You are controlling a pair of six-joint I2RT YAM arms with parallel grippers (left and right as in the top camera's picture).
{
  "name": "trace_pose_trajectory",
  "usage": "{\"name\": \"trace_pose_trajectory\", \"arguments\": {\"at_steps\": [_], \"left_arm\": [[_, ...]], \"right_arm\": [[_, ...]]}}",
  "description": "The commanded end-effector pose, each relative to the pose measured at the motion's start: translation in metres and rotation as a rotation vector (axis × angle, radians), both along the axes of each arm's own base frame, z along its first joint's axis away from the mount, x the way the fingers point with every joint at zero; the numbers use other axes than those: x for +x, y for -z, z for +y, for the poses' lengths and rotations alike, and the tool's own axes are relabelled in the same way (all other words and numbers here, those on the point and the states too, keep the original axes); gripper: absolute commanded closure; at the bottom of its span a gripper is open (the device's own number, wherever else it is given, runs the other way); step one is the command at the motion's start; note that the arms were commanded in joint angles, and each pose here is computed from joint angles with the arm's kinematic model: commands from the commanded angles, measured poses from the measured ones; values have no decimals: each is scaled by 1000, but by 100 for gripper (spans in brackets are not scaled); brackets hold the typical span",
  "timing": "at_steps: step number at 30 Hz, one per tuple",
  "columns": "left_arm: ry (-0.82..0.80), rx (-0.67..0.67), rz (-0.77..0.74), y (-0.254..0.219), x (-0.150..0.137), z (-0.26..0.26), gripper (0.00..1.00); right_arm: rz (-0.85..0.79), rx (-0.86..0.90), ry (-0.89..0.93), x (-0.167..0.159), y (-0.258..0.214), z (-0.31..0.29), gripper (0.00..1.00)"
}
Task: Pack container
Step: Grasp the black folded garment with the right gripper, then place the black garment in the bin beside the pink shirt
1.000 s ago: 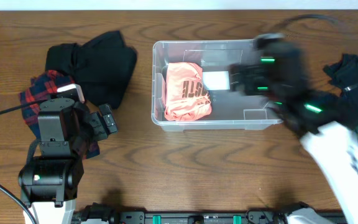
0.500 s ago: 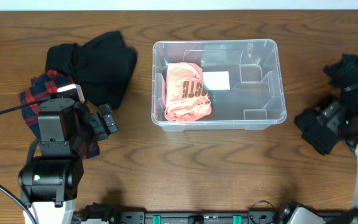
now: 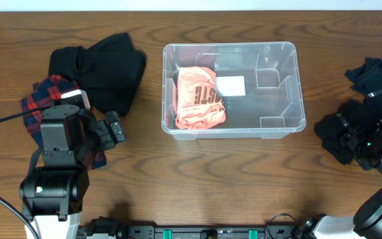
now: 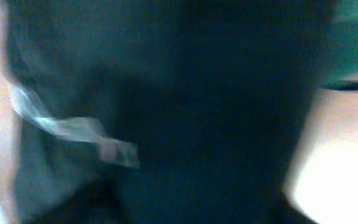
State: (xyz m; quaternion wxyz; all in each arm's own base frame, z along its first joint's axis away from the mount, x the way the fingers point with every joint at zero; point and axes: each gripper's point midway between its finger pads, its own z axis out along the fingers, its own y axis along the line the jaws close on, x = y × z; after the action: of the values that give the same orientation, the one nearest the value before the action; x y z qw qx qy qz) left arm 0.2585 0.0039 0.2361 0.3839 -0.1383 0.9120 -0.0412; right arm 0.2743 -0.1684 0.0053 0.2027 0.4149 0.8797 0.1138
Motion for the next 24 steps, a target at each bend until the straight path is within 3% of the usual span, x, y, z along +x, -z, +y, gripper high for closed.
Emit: {"name": "trace_pose_trajectory", "arguments": {"at_steps": [1,6,11,16,20,24], "left_arm": [[12,13,-16,-7,1,0,2],[12,13,-17,-7,1,0,2],[12,13,-17,-7,1,0,2],[12,13,-17,-7,1,0,2],[12,13,-16,-7,1,0,2],[12,13,-16,-7,1,0,2]], "right_arm": [[-31,96,-76,1,9,22,96],[-214,92,-136,27,-43,27,99],[-444,-49,-244,52,-147,40,99],[-615,-160,-431,63,-231,100,99],[-652,-158,-610,68,-243,167,99],[-591,-124,-790,72,-220,235,99]]}}
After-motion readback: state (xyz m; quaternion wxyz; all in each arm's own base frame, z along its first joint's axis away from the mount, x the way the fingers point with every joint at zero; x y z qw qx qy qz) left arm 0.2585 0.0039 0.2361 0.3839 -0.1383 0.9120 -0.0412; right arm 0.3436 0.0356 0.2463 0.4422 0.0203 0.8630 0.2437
